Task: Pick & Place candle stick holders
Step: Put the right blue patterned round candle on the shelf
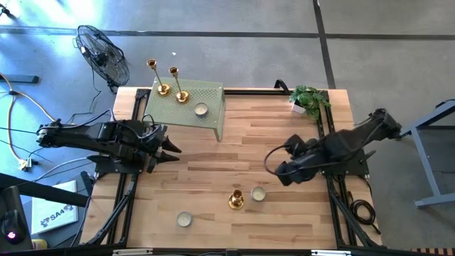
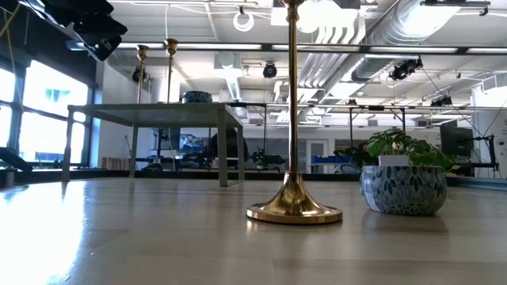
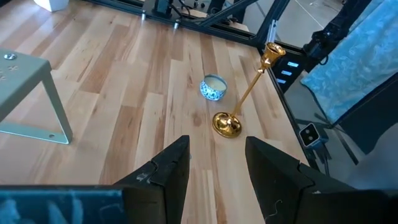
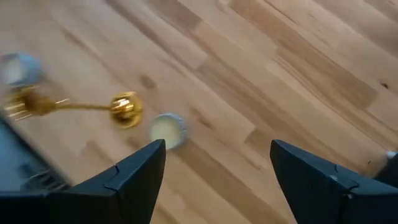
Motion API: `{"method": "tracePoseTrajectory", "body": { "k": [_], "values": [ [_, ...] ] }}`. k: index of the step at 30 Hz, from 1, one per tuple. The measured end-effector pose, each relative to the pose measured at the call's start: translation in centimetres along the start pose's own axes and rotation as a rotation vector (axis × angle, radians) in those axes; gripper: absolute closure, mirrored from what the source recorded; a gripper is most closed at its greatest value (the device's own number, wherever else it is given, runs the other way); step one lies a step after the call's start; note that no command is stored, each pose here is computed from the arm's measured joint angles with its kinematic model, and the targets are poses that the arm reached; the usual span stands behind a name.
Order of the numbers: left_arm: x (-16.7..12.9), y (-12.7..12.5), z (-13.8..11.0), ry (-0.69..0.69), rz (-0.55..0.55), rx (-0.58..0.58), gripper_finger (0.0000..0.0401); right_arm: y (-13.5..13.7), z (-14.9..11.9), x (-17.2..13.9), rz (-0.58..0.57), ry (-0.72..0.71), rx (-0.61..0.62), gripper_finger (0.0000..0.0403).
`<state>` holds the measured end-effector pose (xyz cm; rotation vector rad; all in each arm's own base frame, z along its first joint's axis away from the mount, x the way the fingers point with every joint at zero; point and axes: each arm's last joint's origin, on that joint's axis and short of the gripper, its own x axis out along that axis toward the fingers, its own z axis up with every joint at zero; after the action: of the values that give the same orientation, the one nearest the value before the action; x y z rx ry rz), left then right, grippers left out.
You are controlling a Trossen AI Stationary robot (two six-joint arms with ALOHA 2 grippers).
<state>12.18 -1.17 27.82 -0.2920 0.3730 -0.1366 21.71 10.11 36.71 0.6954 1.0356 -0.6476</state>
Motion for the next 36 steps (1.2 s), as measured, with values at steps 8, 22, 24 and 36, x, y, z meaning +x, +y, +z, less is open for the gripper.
{"method": "tracePoseTrajectory", "body": {
  "k": [8,22,24,36],
  "values": [
    [0.0,0.0,-0.1,0.007,0.005,-0.001,0.0247,0.4,-1.2,6.8,0.06,0.1,0.049,0.0118],
    [0.0,0.0,-0.1,0.006,0.005,-0.001,0.0247,-0.1,-2.3,13.8,0.294,0.276,0.118,0.0118],
    [0.0,0.0,-0.1,0.006,0.006,-0.001,0.0247,-0.1,-2.8,14.2,0.302,0.293,0.108,0.0118],
    [0.0,0.2,0.0,-0.009,0.056,-0.001,0.0247,1.1,-3.5,15.3,0.384,0.331,0.031,0.0118]
  ]
}}
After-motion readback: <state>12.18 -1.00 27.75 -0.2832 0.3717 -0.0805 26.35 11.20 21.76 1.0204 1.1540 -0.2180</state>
